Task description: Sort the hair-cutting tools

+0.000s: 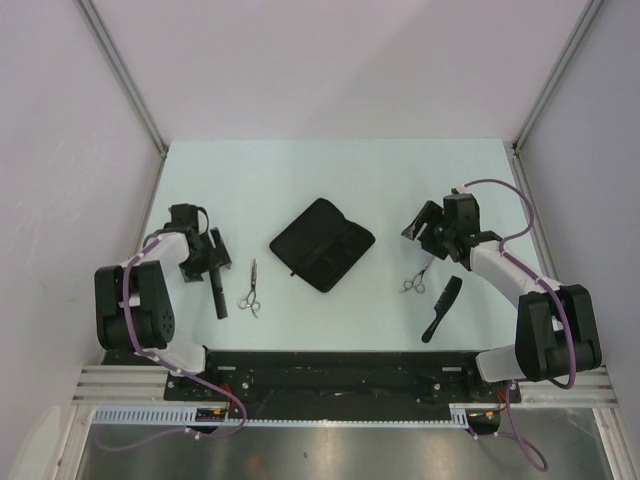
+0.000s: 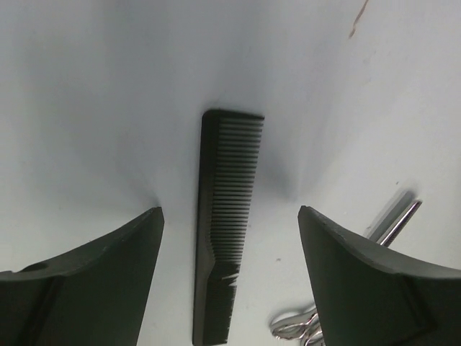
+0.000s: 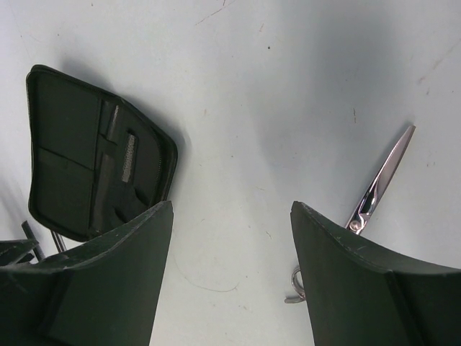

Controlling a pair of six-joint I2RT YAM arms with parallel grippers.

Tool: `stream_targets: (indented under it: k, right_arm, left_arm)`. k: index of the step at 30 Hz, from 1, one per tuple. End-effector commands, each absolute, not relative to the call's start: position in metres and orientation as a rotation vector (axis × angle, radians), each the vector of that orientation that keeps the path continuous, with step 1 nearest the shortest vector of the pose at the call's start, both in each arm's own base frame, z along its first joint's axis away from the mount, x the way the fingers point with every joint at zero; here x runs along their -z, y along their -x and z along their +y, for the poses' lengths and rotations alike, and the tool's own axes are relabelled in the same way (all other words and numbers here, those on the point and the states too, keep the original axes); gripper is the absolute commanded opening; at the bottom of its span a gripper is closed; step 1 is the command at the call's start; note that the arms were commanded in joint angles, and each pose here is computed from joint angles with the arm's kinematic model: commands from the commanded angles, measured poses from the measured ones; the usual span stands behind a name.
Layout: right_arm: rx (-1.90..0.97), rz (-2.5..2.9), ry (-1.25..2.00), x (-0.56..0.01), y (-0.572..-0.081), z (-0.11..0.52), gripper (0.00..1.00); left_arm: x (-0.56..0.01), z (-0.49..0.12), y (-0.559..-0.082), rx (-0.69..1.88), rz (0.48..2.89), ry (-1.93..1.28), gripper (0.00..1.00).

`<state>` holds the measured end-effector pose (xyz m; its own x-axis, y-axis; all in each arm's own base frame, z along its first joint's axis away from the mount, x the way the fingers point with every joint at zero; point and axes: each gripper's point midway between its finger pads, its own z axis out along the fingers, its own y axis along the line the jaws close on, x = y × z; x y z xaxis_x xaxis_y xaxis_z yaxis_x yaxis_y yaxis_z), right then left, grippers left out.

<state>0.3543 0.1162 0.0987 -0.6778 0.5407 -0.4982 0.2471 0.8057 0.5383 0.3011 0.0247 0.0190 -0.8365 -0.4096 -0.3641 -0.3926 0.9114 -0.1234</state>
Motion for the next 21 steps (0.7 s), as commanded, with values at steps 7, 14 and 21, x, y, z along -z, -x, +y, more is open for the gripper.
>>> stream_targets:
  k: [7,14,21]
  right_arm:
    - [-0.599,2.294,-0.538,-0.113,-0.364,0.120,0.72]
    - [-0.585,2.298,-0.547,-0.114,-0.361,0.118,0.71]
    - [-0.579,2.296,-0.553,-0.114,-0.361,0.117,0.71]
  left_arm:
    - [-0.001,0.008,-0.254,-0.070,2.892,0.434,0.66]
    - [0.007,0.012,-0.245,-0.123,2.958,0.470,0.56]
    - [0.012,0.015,-0.242,-0.169,2.992,0.481,0.45]
